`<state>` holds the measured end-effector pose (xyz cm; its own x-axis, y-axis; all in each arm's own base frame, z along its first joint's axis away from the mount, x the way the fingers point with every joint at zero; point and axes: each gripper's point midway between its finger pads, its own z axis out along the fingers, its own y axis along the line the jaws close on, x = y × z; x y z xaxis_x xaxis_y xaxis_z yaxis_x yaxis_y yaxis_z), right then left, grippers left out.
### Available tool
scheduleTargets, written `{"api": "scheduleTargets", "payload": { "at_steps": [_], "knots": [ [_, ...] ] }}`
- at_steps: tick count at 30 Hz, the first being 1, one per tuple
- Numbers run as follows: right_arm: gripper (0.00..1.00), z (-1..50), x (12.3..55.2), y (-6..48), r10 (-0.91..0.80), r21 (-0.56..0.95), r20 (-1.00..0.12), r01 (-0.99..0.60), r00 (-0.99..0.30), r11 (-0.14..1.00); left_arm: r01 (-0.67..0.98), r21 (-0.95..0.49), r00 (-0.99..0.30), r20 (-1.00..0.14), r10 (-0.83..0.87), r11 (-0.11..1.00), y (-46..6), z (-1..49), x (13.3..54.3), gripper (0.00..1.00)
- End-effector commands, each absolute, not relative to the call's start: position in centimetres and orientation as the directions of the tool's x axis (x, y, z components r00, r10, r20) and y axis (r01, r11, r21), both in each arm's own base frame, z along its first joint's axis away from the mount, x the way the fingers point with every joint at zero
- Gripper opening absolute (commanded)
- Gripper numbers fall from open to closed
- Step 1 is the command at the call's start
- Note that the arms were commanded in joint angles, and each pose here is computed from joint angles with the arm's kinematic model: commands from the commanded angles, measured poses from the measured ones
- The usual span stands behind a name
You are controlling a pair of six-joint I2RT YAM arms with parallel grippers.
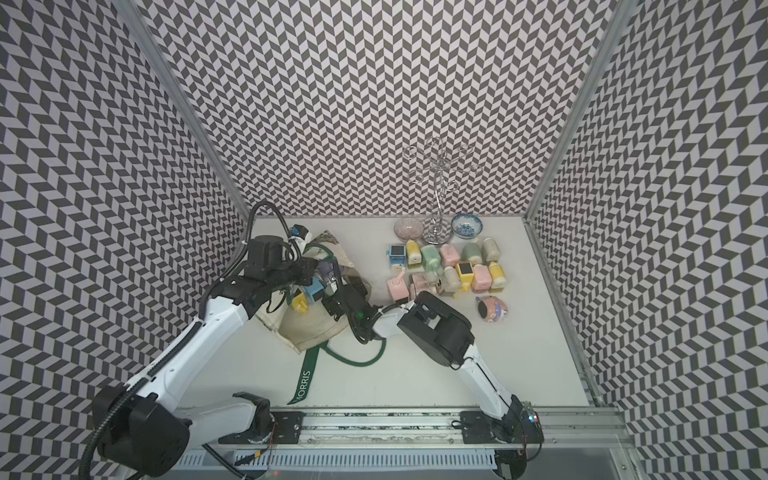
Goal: Take out the pencil sharpeners from the tote bags
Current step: Pick up the pencil sharpener from the canvas bag.
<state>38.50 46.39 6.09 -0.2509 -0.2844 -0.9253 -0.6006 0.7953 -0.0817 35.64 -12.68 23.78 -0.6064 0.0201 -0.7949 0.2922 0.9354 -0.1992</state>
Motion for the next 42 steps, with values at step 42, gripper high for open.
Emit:
{"api": "scheduleTargets", "payload": {
  "at_steps": [42],
  "knots": [
    [0.83,6.4,31.6,46.3,-0.401,0.058,-0.831,-0.776,-0.386,0.628,0.306,-0.198,-0.568,-0.823,0.012,0.931,-12.8,24.7,36.1,0.00]
  ]
}}
